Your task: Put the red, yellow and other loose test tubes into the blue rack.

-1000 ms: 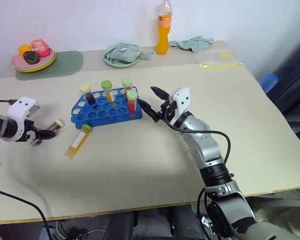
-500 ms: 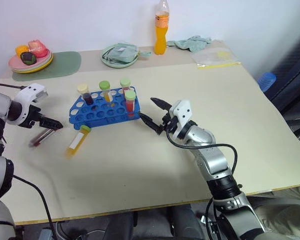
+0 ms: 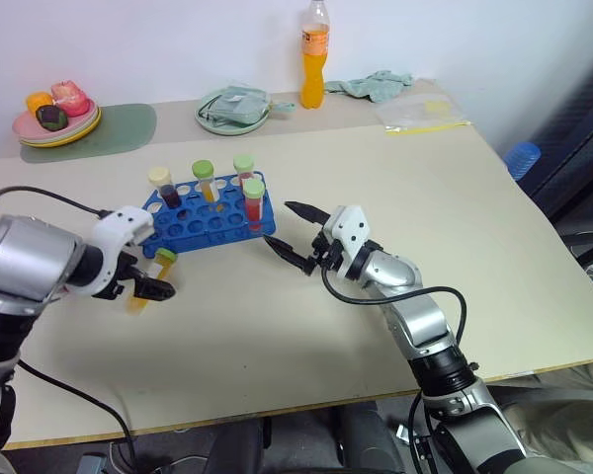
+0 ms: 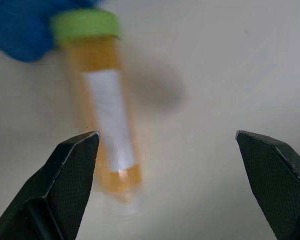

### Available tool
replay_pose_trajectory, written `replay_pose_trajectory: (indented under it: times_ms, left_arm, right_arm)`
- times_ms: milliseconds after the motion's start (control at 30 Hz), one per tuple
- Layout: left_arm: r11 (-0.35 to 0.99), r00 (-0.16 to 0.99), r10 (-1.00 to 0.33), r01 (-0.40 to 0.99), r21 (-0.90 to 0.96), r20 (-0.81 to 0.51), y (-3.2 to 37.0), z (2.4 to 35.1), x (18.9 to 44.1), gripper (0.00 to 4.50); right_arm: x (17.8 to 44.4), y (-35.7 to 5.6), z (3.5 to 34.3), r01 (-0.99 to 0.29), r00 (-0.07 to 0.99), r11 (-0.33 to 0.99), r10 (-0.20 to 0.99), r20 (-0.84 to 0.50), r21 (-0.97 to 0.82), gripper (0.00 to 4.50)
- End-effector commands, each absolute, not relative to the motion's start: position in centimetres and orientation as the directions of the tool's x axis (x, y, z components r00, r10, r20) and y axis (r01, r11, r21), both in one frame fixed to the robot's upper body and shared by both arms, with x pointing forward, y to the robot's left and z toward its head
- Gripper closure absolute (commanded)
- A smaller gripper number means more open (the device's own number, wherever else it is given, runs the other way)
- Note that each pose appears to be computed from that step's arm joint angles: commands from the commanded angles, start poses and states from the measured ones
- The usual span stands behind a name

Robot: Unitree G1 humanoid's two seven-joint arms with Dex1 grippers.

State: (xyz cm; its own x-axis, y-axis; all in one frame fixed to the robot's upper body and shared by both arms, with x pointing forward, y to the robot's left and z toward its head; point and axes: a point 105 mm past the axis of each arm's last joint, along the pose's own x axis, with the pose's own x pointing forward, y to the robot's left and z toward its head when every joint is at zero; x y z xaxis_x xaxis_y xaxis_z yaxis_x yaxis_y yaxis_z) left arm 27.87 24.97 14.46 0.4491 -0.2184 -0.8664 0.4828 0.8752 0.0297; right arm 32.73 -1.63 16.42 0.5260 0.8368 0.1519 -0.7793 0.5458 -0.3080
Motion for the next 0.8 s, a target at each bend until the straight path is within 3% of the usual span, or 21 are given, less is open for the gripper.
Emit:
replay_pose_trajectory:
  times_ms: [33,267,533,800]
  left_arm:
    - [0.9,0.553,-0.153,0.421,0.116,-0.819,25.7,16.0,28.7,0.0]
    - [0.927,0.602,-0.118,0.352,0.13,-0.79,26.2,17.0,30.1,0.0]
    - [0.944,0.584,-0.111,0.314,0.097,-0.804,26.1,16.3,31.1,0.0]
    - [0.952,0.554,-0.112,0.298,0.07,-0.825,25.6,14.8,31.5,0.0]
  right_arm:
    - [32.4,-1.3,17.6,-0.774,0.501,0.536,0.844,0.19,-0.339,0.94]
    - [31.9,-1.1,17.1,-0.804,0.48,0.507,0.862,0.164,-0.312,0.94]
    - [28.3,-1.5,16.1,-0.944,0.208,0.198,0.978,-0.012,-0.266,0.94]
    - [28.1,-1.3,16.2,-0.947,0.19,0.176,0.981,-0.027,-0.27,0.94]
